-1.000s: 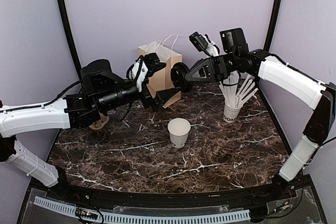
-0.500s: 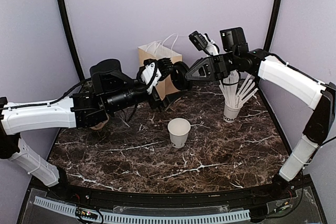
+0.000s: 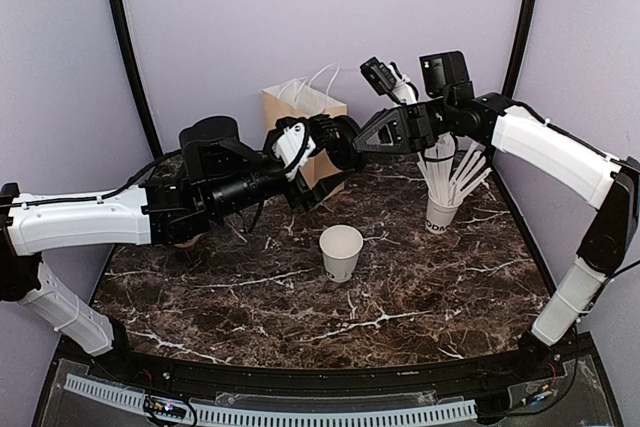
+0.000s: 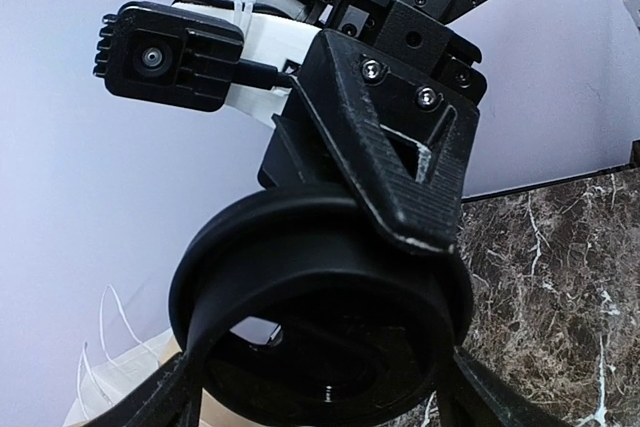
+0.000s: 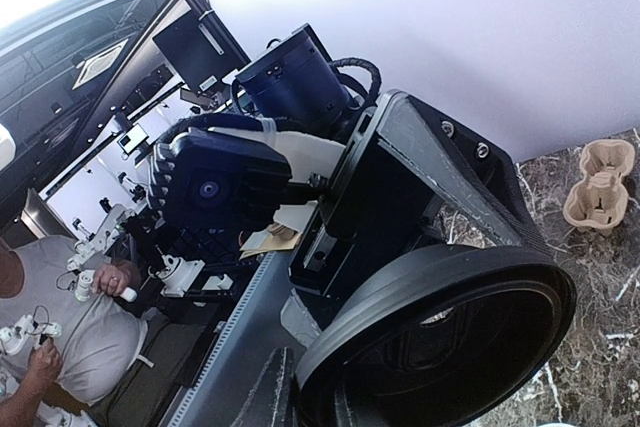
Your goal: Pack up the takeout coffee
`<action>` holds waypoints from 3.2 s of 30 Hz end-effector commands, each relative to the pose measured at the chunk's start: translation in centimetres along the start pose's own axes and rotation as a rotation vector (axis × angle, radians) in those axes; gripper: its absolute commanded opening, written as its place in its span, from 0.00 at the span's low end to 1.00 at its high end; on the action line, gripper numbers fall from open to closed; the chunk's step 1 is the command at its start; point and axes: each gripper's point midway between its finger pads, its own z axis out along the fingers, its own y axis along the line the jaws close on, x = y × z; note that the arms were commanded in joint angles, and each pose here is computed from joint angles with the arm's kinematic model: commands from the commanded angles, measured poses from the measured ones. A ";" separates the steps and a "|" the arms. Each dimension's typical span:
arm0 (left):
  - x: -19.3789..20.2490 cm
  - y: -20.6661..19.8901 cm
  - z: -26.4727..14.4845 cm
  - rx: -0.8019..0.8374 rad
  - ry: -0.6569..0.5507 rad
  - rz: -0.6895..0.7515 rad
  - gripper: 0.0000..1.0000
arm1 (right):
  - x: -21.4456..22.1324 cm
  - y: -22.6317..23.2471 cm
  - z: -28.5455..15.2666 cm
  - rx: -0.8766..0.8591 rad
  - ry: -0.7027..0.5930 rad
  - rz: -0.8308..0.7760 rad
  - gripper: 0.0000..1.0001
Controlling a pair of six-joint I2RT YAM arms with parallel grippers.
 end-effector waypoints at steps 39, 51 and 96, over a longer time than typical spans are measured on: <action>6.7 0.6 -8.2 0.091 0.451 -0.316 0.73 | 21.4 -15.2 -8.7 0.781 0.660 -0.292 0.51; 4.9 3.5 -10.2 0.010 0.377 -0.411 0.74 | 24.2 -21.3 -6.5 0.735 0.791 -0.367 0.56; 12.2 -3.5 -8.1 0.378 0.988 -0.530 0.73 | 21.2 -12.3 -6.0 0.599 0.477 -0.226 0.56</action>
